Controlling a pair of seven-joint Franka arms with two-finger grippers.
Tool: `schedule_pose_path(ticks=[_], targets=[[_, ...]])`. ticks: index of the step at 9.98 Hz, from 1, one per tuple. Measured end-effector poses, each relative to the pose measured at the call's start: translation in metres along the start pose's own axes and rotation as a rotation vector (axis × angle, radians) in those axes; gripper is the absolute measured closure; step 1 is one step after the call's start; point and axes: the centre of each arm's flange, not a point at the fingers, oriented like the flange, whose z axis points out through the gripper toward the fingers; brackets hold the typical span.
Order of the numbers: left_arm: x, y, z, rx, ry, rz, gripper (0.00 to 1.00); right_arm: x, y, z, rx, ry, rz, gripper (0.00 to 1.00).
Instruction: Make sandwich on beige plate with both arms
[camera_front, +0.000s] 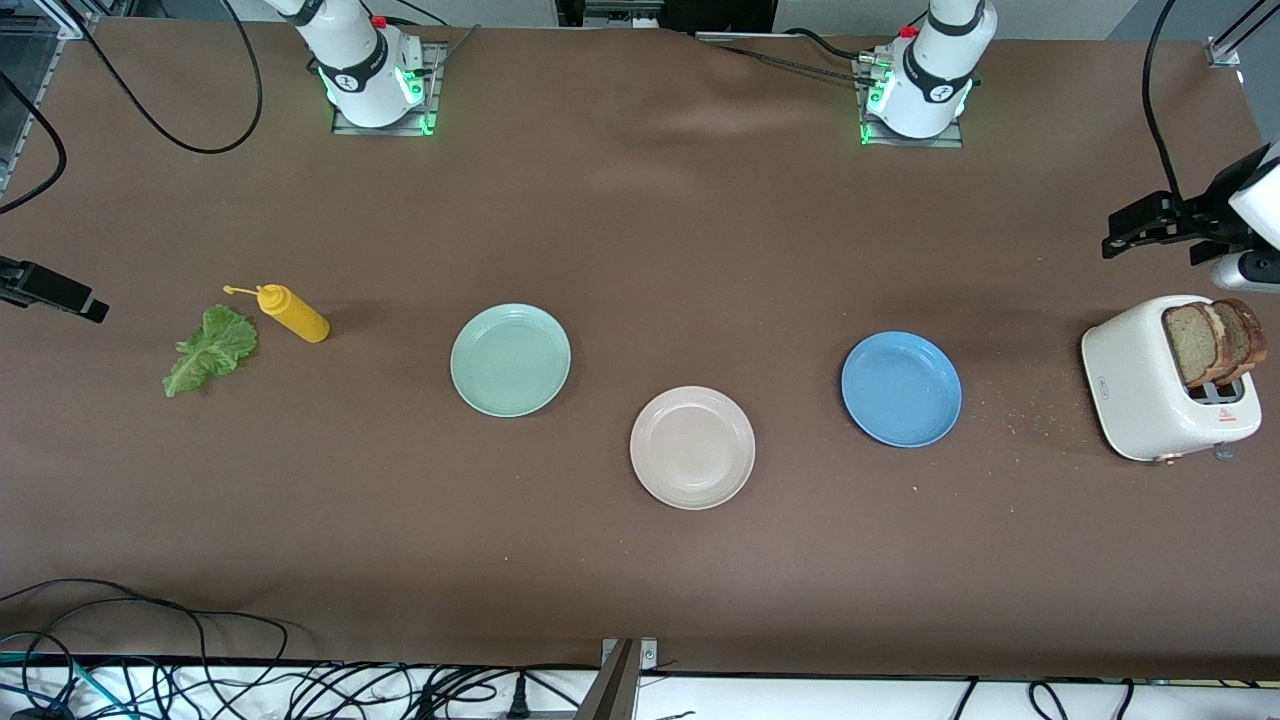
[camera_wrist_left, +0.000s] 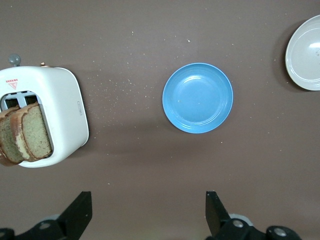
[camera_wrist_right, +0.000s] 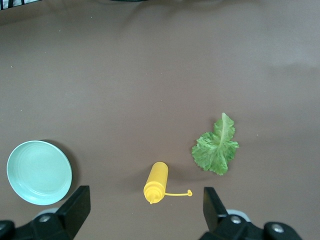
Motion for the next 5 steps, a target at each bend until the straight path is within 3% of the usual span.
schedule_pose_path(ticks=[5], targets=[[-0.0002,-0.0004,-0.0036,0.001,0.007,0.001,0.0,-0.0001,-0.0005,0.0,0.0,-0.001,-0.001,0.0]])
